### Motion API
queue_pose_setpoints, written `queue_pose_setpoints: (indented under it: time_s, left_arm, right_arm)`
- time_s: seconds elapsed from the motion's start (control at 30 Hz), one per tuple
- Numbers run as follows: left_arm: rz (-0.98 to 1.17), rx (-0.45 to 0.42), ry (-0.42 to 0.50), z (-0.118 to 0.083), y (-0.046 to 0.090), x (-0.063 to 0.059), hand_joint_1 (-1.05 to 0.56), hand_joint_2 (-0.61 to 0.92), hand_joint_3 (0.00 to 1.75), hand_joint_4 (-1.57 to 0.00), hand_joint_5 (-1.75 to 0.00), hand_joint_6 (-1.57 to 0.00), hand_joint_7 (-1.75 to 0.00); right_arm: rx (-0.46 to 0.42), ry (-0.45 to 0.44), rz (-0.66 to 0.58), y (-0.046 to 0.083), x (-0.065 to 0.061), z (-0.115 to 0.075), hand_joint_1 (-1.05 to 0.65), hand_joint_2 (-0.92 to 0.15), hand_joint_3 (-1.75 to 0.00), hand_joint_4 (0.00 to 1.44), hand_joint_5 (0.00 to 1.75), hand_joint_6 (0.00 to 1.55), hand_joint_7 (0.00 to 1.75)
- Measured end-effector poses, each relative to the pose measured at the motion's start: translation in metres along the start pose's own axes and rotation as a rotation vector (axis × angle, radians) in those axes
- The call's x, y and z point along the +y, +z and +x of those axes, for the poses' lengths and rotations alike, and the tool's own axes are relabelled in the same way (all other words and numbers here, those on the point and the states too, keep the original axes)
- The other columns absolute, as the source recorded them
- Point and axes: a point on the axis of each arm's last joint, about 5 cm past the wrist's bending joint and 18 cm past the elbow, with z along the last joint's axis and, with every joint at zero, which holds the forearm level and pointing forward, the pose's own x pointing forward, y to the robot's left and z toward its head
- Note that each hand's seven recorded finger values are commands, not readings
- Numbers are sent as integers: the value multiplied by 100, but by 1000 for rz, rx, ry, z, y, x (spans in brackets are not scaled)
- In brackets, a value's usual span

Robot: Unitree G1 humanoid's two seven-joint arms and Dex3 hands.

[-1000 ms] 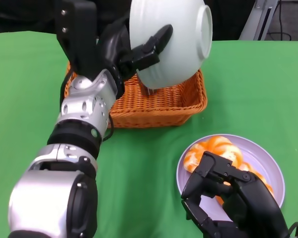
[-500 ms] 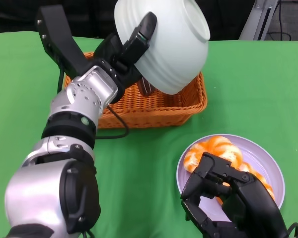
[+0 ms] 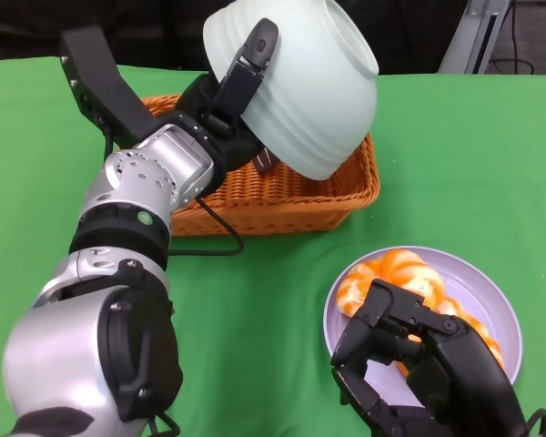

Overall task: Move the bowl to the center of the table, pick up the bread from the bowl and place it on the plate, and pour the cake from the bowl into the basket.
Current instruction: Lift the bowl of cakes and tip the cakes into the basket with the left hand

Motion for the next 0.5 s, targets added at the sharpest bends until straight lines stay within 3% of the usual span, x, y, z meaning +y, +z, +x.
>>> queue_pose_setpoints:
  time_s: [0.5]
  left_arm:
    - [-45,-2,43,-1,1,0,-34,92,57,-81,-175,-58,-175]
  right_arm:
    - [1,8,7,0,0,0,-31,-53,-94,64,175,57,152]
